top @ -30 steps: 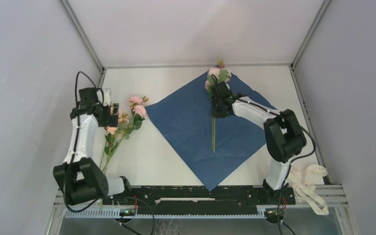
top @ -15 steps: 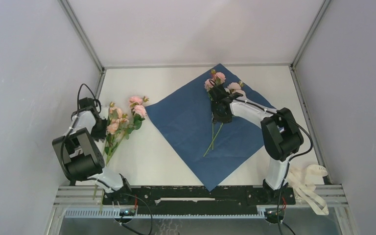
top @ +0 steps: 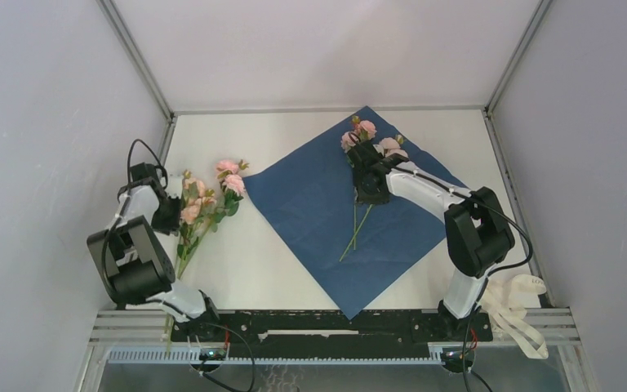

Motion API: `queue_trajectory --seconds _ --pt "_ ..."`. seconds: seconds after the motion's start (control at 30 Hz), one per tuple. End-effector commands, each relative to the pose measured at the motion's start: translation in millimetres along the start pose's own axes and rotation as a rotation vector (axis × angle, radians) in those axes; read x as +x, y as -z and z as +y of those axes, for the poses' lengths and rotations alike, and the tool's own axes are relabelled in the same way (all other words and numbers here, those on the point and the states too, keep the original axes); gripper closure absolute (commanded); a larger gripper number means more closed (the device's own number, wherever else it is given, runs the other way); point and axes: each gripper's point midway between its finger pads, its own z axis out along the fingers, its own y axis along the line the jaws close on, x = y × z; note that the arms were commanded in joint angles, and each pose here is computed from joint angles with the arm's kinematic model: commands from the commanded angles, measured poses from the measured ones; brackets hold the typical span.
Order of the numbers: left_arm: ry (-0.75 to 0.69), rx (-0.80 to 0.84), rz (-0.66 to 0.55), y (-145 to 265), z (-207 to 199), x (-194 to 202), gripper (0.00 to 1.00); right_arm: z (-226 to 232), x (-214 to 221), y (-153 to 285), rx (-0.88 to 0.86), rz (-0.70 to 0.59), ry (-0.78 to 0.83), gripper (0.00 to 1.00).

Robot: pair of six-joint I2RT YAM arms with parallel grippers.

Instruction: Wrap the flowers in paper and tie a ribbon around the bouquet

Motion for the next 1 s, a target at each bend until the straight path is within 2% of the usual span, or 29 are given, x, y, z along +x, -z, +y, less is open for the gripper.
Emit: queue_trajectory --seconds 0.0,0.17,0.33,0.5,0.57,0.63,0.67,0.7,0.87,0.97 --pt "-0.006 0.032 -0.108 30.0 -6.2 -9.8 0.68 -0.1 -19.5 24.8 -0.007 -0.079 0.008 0.45" --pt "0.005 0.085 -0.103 23.1 -15.5 -10.6 0.64 0.2 -16.8 26.0 -0.002 -0.077 0.016 0.45" --pt "0.025 0.127 -0.057 3.6 -19.6 -12.8 0.66 -4.7 -12.5 27.5 0.033 -0.074 0.034 0.45" --pt "0.034 0.076 -0.015 -16.8 -9.4 -9.3 0.71 -7.1 -9.8 30.0 0.037 -0.076 0.035 0.45" --pt "0.037 0.055 -0.001 -22.4 -4.8 -7.7 0.78 -7.5 -10.4 32.0 0.039 -0.081 0.036 0.45" --pt "0.050 0.037 0.000 -22.6 -0.2 -6.7 0.92 -7.6 -11.8 34.4 0.036 -0.088 0.035 0.45" --pt "0.062 0.029 -0.012 -19.4 3.1 -7.4 0.99 -7.4 -12.1 35.6 0.034 -0.091 0.035 0.45" --pt "0.083 0.025 -0.036 -13.7 7.1 -9.2 1.00 -7.3 -12.6 37.5 0.031 -0.094 0.034 0.45" --pt "0.290 0.002 -0.271 45.4 45.5 -24.1 1.00 -7.9 -15.0 50.1 0.025 -0.120 0.039 0.45" --pt "0.340 -0.069 -0.397 87.9 67.3 -35.8 1.00 -7.3 -19.3 60.7 0.012 -0.151 0.043 0.45"
